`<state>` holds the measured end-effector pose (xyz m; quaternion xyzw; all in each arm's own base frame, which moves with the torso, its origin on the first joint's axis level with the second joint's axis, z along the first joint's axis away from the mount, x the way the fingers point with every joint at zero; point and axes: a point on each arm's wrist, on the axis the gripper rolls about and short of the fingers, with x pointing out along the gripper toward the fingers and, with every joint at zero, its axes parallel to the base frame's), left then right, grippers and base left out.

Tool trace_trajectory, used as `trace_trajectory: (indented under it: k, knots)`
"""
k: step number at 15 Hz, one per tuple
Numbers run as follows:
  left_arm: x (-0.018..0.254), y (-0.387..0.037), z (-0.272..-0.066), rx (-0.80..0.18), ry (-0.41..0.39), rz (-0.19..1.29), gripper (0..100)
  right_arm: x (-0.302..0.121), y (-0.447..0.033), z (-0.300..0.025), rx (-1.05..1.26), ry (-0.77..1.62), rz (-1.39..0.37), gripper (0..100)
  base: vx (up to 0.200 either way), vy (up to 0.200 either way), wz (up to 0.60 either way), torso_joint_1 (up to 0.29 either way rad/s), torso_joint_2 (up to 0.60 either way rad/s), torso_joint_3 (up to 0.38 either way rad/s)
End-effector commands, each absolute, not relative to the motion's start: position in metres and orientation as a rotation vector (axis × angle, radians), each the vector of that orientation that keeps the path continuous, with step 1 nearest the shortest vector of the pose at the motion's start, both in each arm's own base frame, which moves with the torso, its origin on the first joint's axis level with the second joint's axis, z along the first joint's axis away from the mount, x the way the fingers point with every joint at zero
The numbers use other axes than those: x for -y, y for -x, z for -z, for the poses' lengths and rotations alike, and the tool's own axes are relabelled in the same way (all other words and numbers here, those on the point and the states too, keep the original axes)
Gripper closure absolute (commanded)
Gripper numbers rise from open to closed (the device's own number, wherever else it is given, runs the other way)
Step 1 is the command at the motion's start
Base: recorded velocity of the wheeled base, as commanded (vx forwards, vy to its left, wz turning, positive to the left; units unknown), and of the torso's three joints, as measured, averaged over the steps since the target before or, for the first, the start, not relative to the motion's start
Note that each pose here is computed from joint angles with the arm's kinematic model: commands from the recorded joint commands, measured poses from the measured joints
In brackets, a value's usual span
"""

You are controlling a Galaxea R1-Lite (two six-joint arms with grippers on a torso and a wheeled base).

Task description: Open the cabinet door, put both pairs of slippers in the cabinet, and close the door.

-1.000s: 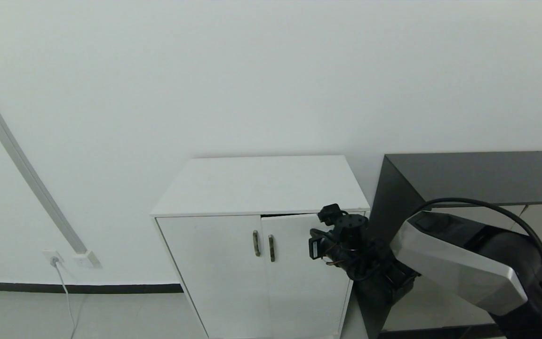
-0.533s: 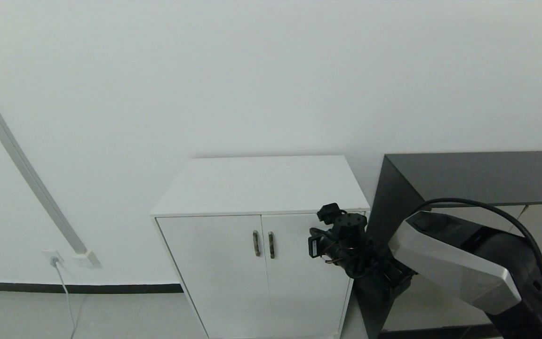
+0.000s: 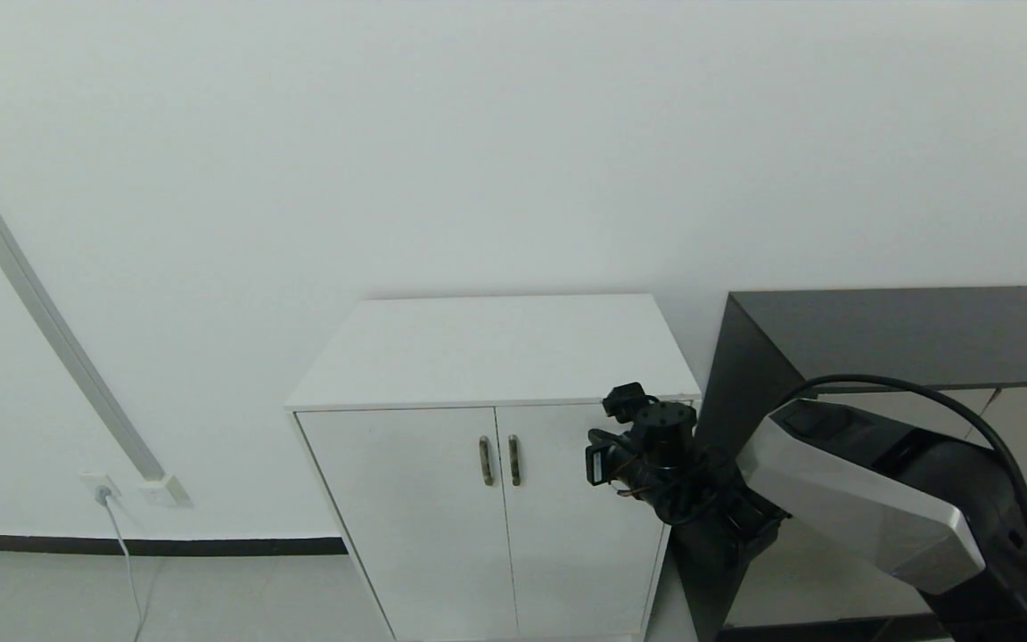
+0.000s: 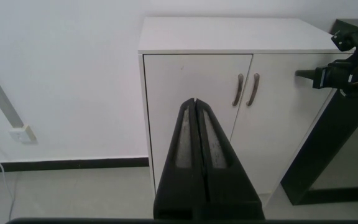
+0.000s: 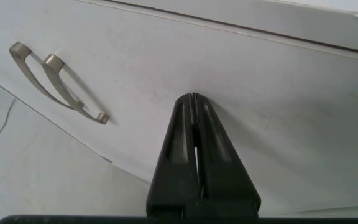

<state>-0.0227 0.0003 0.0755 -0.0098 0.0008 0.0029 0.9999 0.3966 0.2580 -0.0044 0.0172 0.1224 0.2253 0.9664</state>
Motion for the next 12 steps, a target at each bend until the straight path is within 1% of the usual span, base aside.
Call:
trace_trajectory:
  k: [1, 6, 10, 11, 12]
  knots:
    - [0.000, 0.023, -0.076, -0.001, 0.020, -0.006, 100, -0.258, -0.397, 0.005, -0.247, -0.028, -0.456, 100, 0.000, 0.000, 0.00, 0.000, 0.00, 0.000]
    - [0.000, 0.023, -0.076, -0.001, 0.020, -0.006, 100, -0.254, -0.396, 0.001, -0.240, -0.018, -0.451, 100, 0.000, 0.000, 0.00, 0.000, 0.00, 0.000]
    - [0.000, 0.023, -0.076, -0.002, 0.015, -0.003, 100, -0.235, -0.357, -0.025, -0.233, -0.017, -0.457, 100, 0.000, 0.000, 0.00, 0.000, 0.00, 0.000]
    - [0.000, 0.023, -0.076, -0.002, 0.015, -0.003, 100, -0.235, -0.357, -0.025, -0.233, -0.017, -0.457, 100, 0.000, 0.000, 0.00, 0.000, 0.00, 0.000]
    - [0.000, 0.023, -0.076, -0.002, 0.015, -0.003, 100, -0.215, -0.336, -0.045, -0.214, -0.018, -0.426, 100, 0.000, 0.000, 0.00, 0.000, 0.00, 0.000]
